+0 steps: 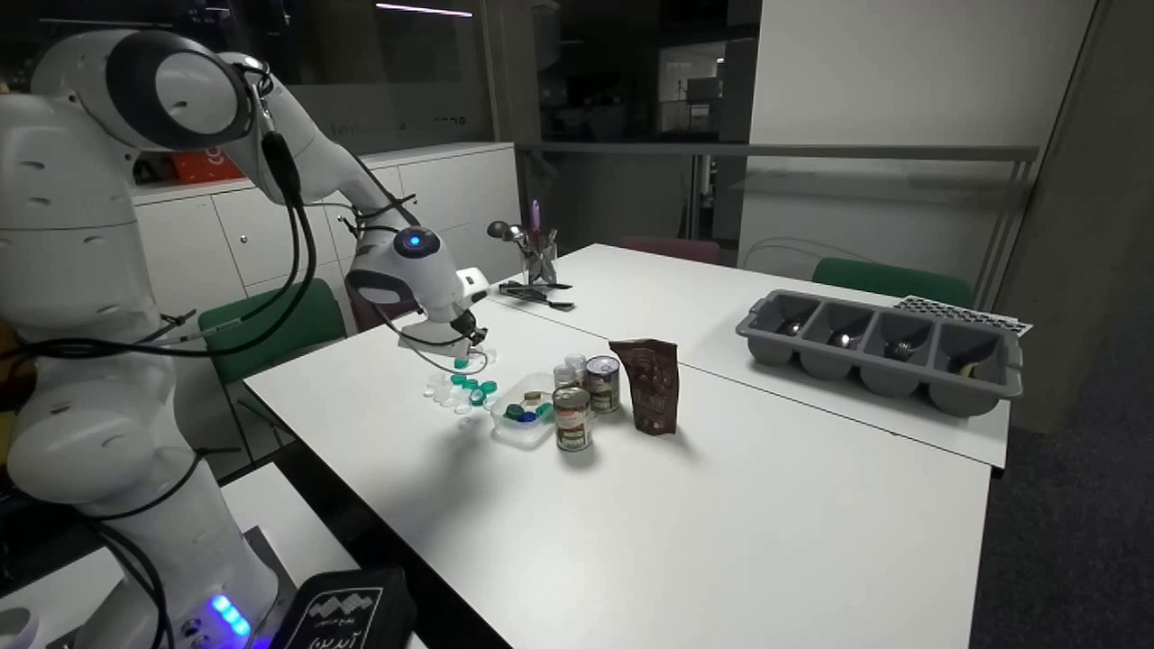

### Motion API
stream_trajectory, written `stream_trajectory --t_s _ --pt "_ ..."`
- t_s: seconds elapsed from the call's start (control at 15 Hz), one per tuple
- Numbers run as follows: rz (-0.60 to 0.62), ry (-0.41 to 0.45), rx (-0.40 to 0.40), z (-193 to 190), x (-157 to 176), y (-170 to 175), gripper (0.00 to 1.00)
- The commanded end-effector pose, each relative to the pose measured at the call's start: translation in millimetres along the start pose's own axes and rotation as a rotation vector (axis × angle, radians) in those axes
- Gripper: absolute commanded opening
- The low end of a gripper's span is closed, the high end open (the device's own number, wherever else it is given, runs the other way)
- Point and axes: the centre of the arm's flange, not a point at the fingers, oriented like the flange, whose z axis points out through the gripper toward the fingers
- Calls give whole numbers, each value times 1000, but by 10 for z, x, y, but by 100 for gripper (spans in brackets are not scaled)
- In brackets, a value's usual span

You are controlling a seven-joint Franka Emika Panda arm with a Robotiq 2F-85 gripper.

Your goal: Put one of the clear discs on the table in the lunchbox

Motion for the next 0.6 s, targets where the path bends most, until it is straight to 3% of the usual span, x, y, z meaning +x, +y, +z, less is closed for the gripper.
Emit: stream_trajectory --t_s 0.0,0.27,0.53 --pt "200 36 -20 -179 -220 294 1" --pt "378 75 -41 -213 -417 535 1" --pt "459 78 -43 -120 -451 822 1"
